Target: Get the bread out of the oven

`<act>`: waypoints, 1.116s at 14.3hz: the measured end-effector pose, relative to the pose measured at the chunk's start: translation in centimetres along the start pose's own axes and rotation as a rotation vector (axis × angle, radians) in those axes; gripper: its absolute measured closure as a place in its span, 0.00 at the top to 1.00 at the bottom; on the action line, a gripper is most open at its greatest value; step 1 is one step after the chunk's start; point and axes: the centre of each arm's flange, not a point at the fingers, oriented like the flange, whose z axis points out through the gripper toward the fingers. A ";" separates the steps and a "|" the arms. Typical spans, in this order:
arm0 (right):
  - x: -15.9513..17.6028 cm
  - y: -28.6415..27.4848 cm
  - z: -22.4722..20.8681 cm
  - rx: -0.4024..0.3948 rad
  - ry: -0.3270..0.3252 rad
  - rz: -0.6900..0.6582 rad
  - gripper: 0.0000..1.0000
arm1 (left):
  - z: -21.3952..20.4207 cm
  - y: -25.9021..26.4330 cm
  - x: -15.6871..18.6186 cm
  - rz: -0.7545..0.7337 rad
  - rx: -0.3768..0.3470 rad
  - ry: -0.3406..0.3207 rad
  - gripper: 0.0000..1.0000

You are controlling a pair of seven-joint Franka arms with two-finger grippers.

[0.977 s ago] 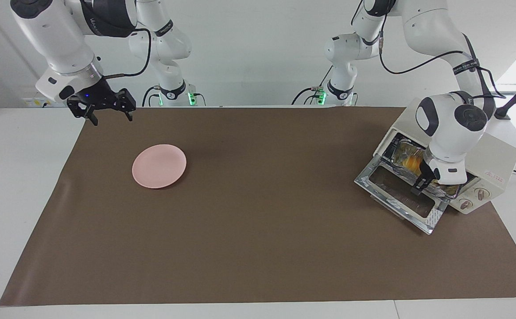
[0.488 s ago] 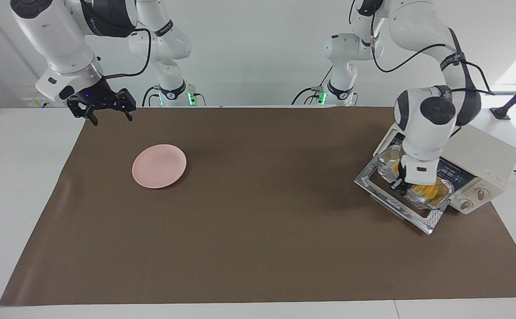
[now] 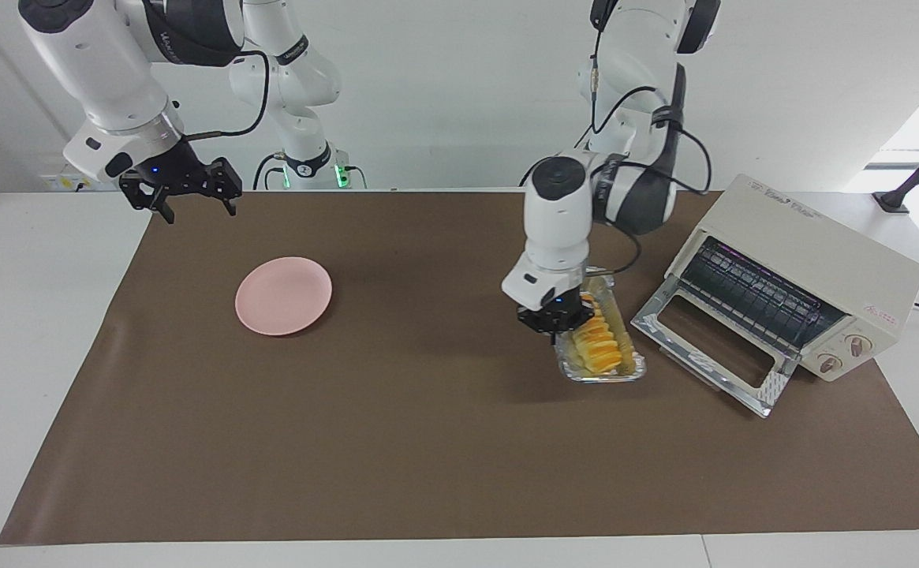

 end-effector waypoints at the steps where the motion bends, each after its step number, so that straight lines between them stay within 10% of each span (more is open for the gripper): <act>1: 0.0 0.0 0.0 0.000 0.000 0.000 1.00 | 1.2 2.5 -0.6 0.033 -0.013 0.002 0.02; 7: 0.0 0.0 0.0 0.000 0.000 0.000 1.00 | 5.0 4.8 -0.8 0.058 -0.068 0.008 0.07; 12: 0.1 -0.6 0.0 -0.001 -0.001 -0.011 1.00 | 1.9 0.8 1.7 -0.050 -0.082 0.054 0.61; 16: -0.2 -1.1 -0.3 0.001 -0.004 -0.011 1.00 | -8.4 -19.4 2.9 -0.259 -0.084 -0.028 1.00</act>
